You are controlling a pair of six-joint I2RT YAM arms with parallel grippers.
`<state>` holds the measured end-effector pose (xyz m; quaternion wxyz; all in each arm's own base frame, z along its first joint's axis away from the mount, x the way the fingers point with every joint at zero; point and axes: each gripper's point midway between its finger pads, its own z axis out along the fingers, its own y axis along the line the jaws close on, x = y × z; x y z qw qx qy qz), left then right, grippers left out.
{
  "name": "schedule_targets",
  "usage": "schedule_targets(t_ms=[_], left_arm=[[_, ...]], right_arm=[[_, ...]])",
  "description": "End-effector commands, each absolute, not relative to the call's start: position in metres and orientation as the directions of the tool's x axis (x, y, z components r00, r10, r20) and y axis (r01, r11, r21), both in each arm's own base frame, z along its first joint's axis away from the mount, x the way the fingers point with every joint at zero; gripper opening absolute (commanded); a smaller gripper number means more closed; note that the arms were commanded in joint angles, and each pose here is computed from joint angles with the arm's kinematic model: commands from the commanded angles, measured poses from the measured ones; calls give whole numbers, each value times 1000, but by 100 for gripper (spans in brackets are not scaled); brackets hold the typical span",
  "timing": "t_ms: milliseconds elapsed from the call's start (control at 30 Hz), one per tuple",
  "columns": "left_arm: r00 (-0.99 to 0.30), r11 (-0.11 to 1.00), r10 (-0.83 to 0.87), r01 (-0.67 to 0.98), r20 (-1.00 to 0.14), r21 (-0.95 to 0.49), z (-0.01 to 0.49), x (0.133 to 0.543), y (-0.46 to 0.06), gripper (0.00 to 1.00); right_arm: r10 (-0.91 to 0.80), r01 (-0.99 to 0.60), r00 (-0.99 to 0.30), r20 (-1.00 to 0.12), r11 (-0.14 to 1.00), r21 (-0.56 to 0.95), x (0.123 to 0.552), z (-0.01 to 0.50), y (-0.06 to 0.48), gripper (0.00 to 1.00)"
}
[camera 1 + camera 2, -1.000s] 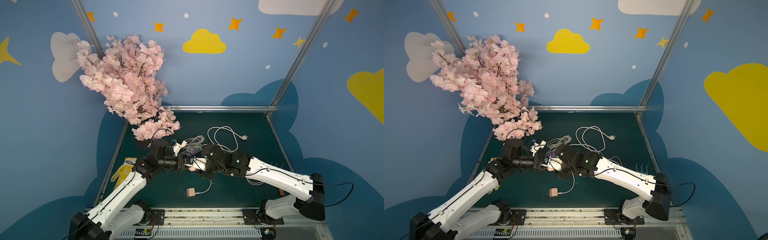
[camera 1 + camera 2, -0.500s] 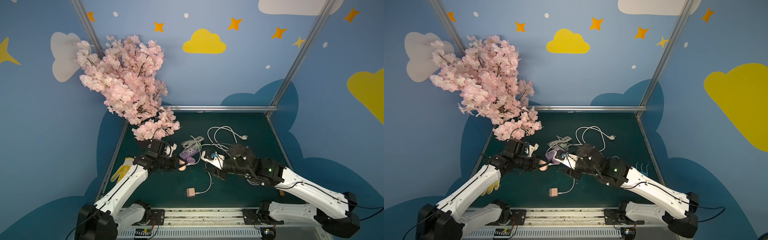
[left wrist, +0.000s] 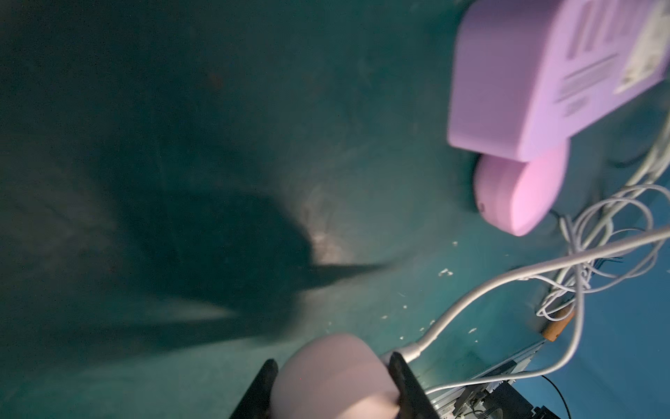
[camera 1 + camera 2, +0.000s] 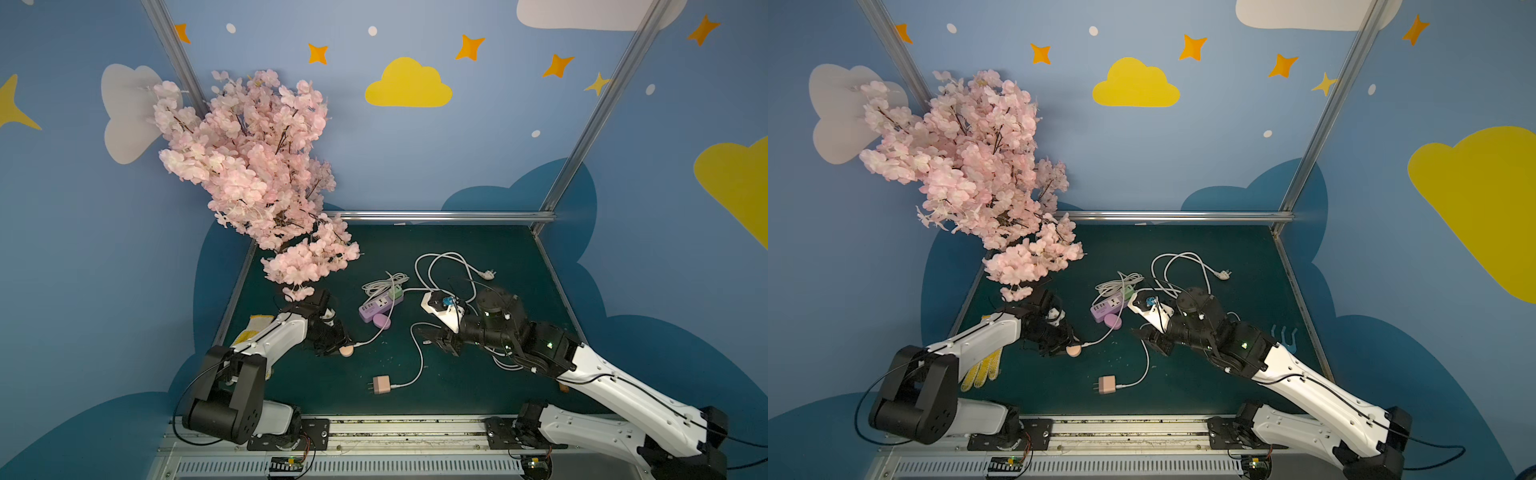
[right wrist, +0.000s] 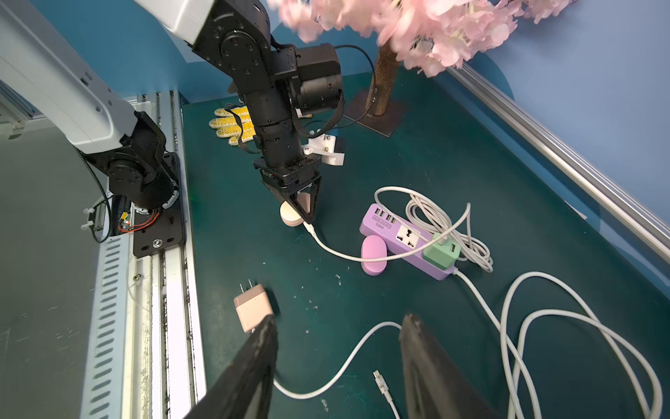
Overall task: Charge the bluetooth headset
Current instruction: Place the bluetooth headset at the center of the board.
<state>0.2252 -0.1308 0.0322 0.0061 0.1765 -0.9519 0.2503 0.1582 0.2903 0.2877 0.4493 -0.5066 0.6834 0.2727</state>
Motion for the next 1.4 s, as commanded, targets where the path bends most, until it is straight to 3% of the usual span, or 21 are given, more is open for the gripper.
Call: schedule_targets(t_ms=[0,100,233,600,933,1167,1367], left_arm=[[-937,800,-338,-335,88,-497,32,232,-133,3],[-939,828,-335,-332,75,-451,25,231,-125,14],[-942,849,-325,-329,82,-413,17,228,-119,38],[-947,872,-309,-317,84,-372,12,229,-114,64],[-944,895,-331,-309,-14,-321,40,240,-99,68],[-933,903,-347,-305,-93,-304,69,244,-89,68],[-914,838,-352,-211,-203,-504,108,236,-110,71]], right_arm=[[-409,-943,-79,-909,327,-65,156,294,291,55],[-404,-942,-80,-911,329,-63,157,292,290,55],[-402,-940,-84,-912,336,-61,159,290,288,55],[-418,-934,-127,-900,355,-33,163,276,285,56],[-464,-903,-266,-845,427,50,171,243,281,56],[-444,-916,-304,-843,379,130,166,227,298,53],[-459,-922,-318,-830,356,156,166,218,306,50]])
